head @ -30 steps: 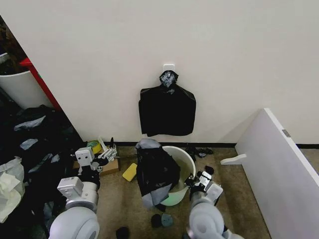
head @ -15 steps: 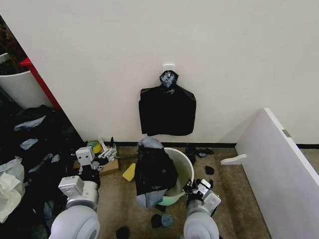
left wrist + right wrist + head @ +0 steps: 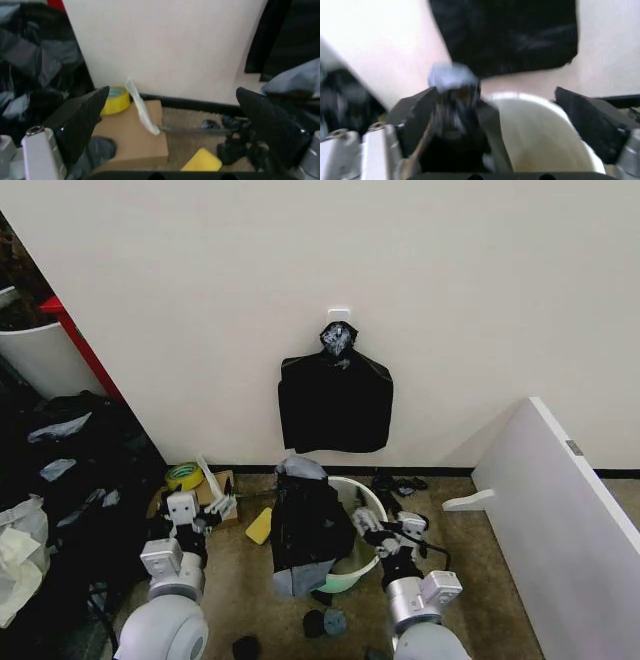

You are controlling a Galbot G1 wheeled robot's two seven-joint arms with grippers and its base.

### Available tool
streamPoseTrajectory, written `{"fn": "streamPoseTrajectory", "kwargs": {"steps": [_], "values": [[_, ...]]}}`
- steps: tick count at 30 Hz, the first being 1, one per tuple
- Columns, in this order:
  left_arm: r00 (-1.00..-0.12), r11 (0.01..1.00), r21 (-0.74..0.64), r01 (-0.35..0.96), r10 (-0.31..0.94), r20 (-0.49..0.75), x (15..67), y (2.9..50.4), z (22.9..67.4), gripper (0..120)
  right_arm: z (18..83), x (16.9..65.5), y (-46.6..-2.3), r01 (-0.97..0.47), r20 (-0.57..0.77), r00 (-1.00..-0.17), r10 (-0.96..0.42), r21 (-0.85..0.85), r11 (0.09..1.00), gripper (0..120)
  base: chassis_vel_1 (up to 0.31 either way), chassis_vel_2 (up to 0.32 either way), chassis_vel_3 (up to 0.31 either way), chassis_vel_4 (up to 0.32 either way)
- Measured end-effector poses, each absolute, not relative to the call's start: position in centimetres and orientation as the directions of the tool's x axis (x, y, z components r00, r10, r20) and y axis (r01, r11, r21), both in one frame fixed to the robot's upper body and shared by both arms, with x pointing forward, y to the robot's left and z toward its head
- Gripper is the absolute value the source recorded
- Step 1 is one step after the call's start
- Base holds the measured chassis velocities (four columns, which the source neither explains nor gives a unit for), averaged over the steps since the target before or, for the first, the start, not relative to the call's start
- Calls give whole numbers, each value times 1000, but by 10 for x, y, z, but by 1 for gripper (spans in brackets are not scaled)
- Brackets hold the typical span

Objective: Place the garbage bag over the trash bin.

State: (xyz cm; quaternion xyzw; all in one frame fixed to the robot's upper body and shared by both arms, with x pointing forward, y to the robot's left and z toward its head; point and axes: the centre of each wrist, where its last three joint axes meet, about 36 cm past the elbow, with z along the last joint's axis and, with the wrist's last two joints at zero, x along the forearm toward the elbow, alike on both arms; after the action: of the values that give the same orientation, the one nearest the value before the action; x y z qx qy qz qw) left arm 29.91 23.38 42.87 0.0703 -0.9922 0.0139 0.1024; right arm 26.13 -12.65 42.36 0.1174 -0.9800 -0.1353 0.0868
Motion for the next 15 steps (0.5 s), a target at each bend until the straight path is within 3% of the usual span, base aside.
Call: {"fn": "streamPoseTrajectory", "kwargs": {"steps": [2, 6, 15], "values": [[-967, 989, -9, -145, -140, 214, 299, 236, 425, 100, 425, 262, -129, -234, 185, -942, -279, 233, 944, 95, 0, 0, 0, 0], [-965, 989, -1, -146, -142, 222, 300, 238, 423, 100, 425, 264, -134, -269, 243, -923, -299, 151, 951, 100, 0, 0, 0, 0], [-958, 984, 15, -179, -177, 223, 311, 251, 415, 100, 442, 286, -140, -306, 410, -852, -327, 118, 945, 74, 0, 0, 0, 0]]}}
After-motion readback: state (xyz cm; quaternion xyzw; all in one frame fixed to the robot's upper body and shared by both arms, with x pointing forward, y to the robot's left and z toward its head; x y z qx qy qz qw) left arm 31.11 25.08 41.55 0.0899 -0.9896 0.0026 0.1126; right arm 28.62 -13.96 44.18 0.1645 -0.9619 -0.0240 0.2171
